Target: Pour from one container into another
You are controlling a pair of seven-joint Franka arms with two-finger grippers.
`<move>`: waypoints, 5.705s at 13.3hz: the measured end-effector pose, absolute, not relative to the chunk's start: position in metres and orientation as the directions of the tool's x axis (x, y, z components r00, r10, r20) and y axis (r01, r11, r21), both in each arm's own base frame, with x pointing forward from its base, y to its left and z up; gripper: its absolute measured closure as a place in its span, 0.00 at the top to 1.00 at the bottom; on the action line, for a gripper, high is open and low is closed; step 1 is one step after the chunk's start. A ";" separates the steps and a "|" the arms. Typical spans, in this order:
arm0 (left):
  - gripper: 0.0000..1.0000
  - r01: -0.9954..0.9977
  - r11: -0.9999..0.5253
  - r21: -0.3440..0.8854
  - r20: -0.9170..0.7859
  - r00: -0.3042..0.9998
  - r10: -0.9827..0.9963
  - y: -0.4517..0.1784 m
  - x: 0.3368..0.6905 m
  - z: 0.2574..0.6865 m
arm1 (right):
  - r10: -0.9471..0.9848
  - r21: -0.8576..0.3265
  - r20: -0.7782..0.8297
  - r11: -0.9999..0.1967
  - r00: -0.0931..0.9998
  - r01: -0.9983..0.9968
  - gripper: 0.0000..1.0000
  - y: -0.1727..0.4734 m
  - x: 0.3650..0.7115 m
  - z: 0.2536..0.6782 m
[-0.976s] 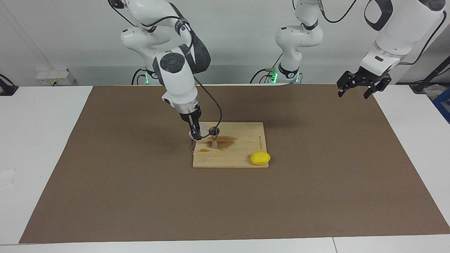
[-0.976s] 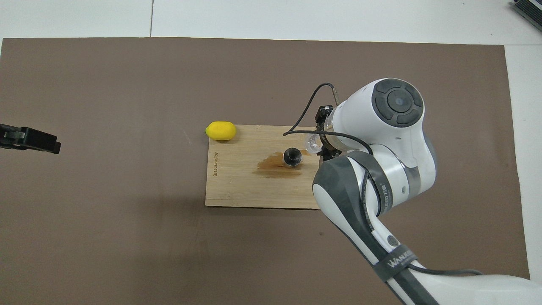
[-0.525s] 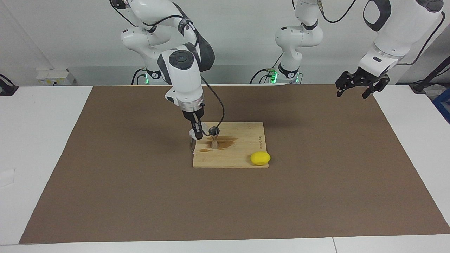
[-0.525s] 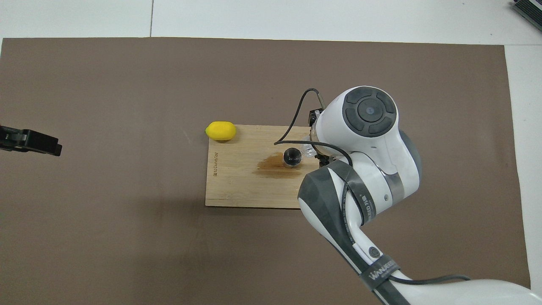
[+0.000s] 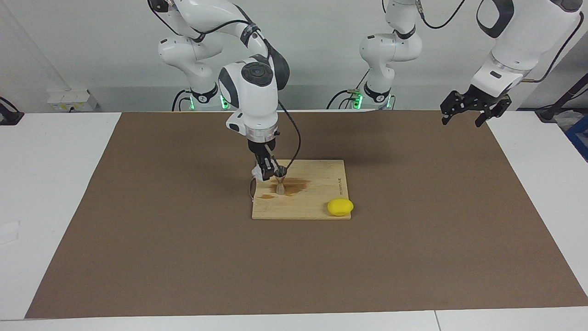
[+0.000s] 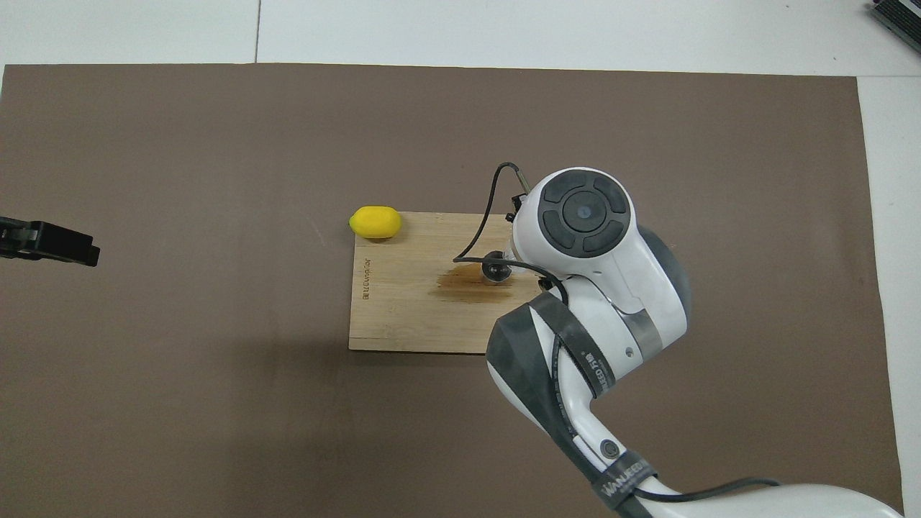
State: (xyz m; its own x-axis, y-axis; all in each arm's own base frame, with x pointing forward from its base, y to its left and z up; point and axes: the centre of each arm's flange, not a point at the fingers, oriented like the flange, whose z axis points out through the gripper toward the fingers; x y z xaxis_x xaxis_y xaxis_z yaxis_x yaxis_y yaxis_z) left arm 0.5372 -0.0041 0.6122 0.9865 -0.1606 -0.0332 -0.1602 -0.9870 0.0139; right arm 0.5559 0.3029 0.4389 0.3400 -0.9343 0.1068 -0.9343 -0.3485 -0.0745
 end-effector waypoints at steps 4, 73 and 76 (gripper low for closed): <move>1.00 -0.160 -0.987 0.014 -0.034 0.986 -0.160 -0.004 0.537 0.612 | -0.910 -0.084 0.170 -0.396 0.379 -0.914 0.51 0.310 0.552 0.440; 1.00 -0.119 -0.993 0.002 -0.012 0.993 -0.120 -0.017 0.532 0.624 | -0.798 -0.139 -0.140 -0.571 0.587 -0.809 1.00 -0.013 0.533 0.430; 1.00 -0.119 -0.993 0.002 -0.012 0.993 -0.120 -0.017 0.532 0.624 | -0.587 -0.081 -0.038 -0.805 0.808 -0.588 1.00 0.038 0.535 0.462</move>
State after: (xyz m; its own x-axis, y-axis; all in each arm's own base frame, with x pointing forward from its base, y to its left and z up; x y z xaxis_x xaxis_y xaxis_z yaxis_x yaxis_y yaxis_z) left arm 0.5321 -0.0167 0.6237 0.9928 -0.1195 -0.0117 -0.1195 -0.9928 0.0021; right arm 0.5353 0.0378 0.4623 0.8084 -0.5874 -0.0376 -0.5883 -0.8046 -0.0808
